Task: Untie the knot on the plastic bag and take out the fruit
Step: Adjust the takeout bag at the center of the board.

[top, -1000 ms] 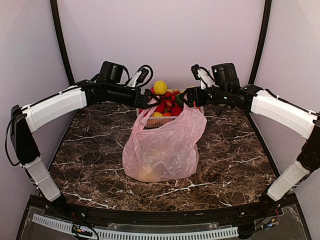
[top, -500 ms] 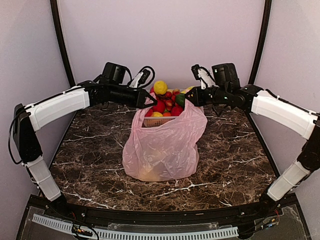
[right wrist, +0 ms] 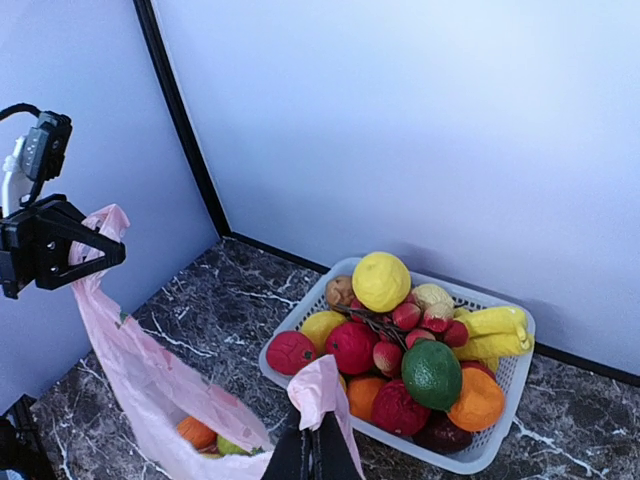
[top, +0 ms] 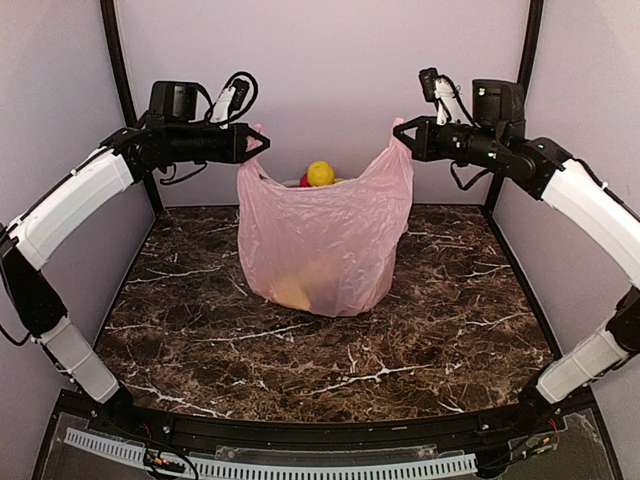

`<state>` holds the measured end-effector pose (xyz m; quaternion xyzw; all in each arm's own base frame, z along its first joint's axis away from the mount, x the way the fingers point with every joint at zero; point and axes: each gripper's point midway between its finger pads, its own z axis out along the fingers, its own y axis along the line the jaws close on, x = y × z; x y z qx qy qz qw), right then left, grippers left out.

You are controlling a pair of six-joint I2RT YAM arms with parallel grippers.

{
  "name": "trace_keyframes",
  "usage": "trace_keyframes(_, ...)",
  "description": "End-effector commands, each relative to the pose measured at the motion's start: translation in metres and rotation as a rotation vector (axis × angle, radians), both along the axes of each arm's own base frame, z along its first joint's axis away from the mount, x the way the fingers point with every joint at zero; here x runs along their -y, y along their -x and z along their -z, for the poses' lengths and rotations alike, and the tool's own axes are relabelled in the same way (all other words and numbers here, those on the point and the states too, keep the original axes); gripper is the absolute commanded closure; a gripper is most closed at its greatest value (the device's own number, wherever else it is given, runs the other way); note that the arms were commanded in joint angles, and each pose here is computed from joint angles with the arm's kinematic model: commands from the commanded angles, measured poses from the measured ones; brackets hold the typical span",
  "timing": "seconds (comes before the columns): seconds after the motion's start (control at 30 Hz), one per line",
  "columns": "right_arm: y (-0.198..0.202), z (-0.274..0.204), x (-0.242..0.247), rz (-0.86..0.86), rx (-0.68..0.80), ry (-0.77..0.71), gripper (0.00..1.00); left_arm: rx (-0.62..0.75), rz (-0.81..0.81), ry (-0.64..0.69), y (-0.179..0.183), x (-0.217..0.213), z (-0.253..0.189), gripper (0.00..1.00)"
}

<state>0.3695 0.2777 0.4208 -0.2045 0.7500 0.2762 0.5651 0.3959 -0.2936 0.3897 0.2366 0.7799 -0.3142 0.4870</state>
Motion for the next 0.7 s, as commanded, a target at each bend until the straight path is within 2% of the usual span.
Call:
trace_keyframes(0.0,0.042,-0.056,0.014,-0.082,0.14,-0.09,1.0,0.112,0.007,0.071,0.024,-0.018,-0.048,0.99)
trace_keyframes(0.03,0.052,-0.055,0.013,-0.118,0.151,-0.099,1.0,0.08,0.017,0.073,0.027,-0.017,-0.034,0.99)
trace_keyframes(0.07,0.065,-0.052,0.011,-0.168,0.152,-0.102,1.0,0.102,0.022,0.095,0.034,-0.019,-0.04,0.99)
trace_keyframes(0.1,0.077,-0.048,0.009,-0.219,0.15,-0.107,1.0,0.059,0.026,0.087,0.037,-0.019,-0.019,0.99)
trace_keyframes(0.13,0.089,-0.041,0.007,-0.276,0.138,-0.114,1.0,0.079,0.025,0.105,0.044,-0.023,-0.024,0.99)
trace_keyframes(0.17,0.102,-0.034,0.004,-0.333,0.127,-0.124,1.0,0.032,0.02,0.093,0.045,-0.024,0.0,0.99)
trace_keyframes(0.2,0.113,-0.024,0.002,-0.386,0.103,-0.129,1.0,0.044,0.018,0.105,0.052,-0.028,-0.002,0.99)
trace_keyframes(0.23,0.123,-0.013,-0.001,-0.435,0.071,-0.138,1.0,0.015,0.01,0.103,0.057,-0.031,0.015,0.99)
trace_keyframes(0.4,0.145,0.068,-0.012,-0.539,-0.205,-0.135,1.0,-0.097,-0.01,0.088,0.077,-0.043,0.082,0.98)
trace_keyframes(0.43,0.148,0.082,-0.014,-0.547,-0.256,-0.13,1.0,-0.092,-0.01,0.097,0.081,-0.045,0.083,0.97)
trace_keyframes(0.53,0.16,0.111,-0.021,-0.572,-0.363,-0.106,0.98,-0.145,-0.008,0.091,0.092,-0.049,0.109,0.9)
trace_keyframes(0.57,0.163,0.115,-0.022,-0.575,-0.379,-0.097,0.92,-0.14,-0.003,0.098,0.096,-0.05,0.107,0.86)
trace_keyframes(0.63,0.166,0.116,-0.023,-0.58,-0.387,-0.089,0.68,-0.138,0.032,0.115,0.106,-0.049,0.107,0.66)
trace_keyframes(0.67,0.167,0.114,-0.023,-0.579,-0.382,-0.088,0.54,-0.149,0.056,0.123,0.112,-0.048,0.11,0.48)
